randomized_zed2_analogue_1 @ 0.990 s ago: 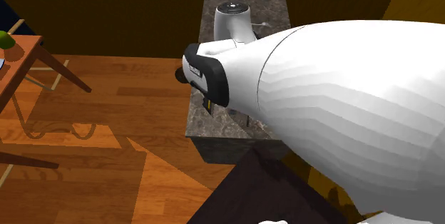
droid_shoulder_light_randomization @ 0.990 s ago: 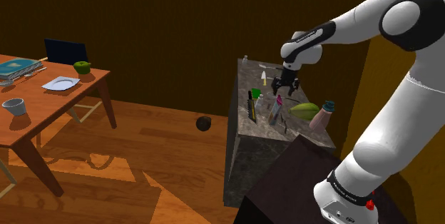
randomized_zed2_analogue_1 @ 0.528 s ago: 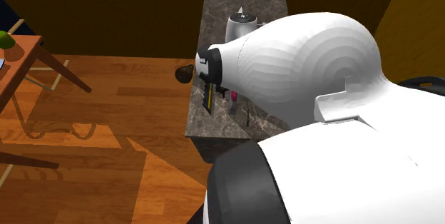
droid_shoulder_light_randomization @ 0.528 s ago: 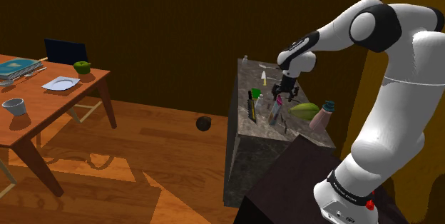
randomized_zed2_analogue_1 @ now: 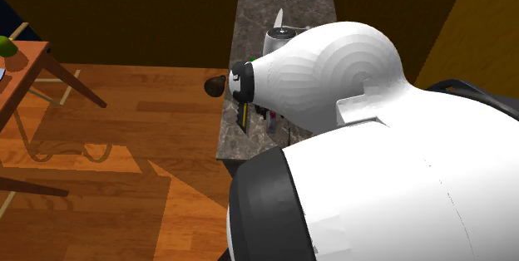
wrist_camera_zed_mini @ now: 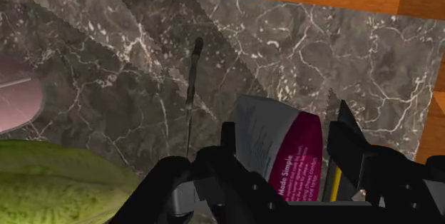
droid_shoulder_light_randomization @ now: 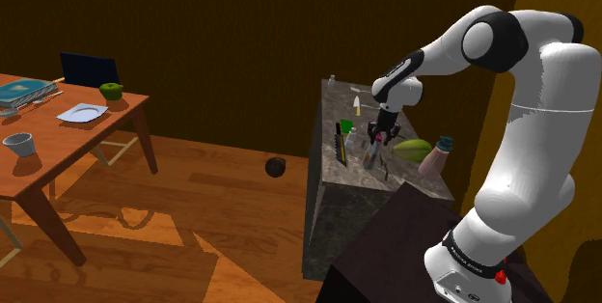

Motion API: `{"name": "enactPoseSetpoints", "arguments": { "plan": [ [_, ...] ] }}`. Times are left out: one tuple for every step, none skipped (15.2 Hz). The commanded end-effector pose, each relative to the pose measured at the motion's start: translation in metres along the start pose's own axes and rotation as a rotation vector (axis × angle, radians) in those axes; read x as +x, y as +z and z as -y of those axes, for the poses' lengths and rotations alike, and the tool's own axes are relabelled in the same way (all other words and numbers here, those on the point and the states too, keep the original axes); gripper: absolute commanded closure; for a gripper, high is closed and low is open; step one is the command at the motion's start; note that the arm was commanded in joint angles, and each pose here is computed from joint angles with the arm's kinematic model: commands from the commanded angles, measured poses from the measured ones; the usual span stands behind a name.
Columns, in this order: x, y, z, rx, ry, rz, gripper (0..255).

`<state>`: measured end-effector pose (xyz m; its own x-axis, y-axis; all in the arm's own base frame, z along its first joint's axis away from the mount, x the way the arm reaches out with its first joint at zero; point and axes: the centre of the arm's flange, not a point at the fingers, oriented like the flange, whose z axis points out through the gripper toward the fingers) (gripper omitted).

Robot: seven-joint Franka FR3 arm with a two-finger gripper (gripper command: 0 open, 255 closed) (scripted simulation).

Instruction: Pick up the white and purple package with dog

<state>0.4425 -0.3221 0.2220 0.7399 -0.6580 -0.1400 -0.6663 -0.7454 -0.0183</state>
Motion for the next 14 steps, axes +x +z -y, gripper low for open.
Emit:
{"name": "enactPoseSetpoints", "arguments": {
  "plan": [
    [0.0, 0.001, 0.0, 0.0, 0.0, 0.0, 255],
    [0.0, 0.001, 0.0, 0.0, 0.0, 0.0, 255],
    [0.0, 0.001, 0.0, 0.0, 0.0, 0.0, 255],
    [0.0, 0.001, 0.0, 0.0, 0.0, 0.0, 255],
    [0.0, 0.001, 0.0, 0.0, 0.0, 0.0, 255],
    [0.0, 0.001, 0.0, 0.0, 0.0, 0.0, 255],
    [0.0, 0.001, 0.0, 0.0, 0.0, 0.0, 255],
    [0.0, 0.001, 0.0, 0.0, 0.0, 0.0, 255],
    [0.0, 0.001, 0.0, 0.0, 0.0, 0.0, 255],
    [0.0, -0.004, 0.0, 0.0, 0.0, 0.0, 255],
    [-0.001, -0.009, 0.0, 0.0, 0.0, 0.0, 255],
    [-0.002, -0.014, 0.001, 0.0, 0.0, 0.0, 255],
    [-0.003, -0.02, 0.001, 0.0, 0.0, 0.0, 255],
    [-0.003, -0.025, 0.001, 0.0, 0.0, 0.0, 255]
  ]
}}
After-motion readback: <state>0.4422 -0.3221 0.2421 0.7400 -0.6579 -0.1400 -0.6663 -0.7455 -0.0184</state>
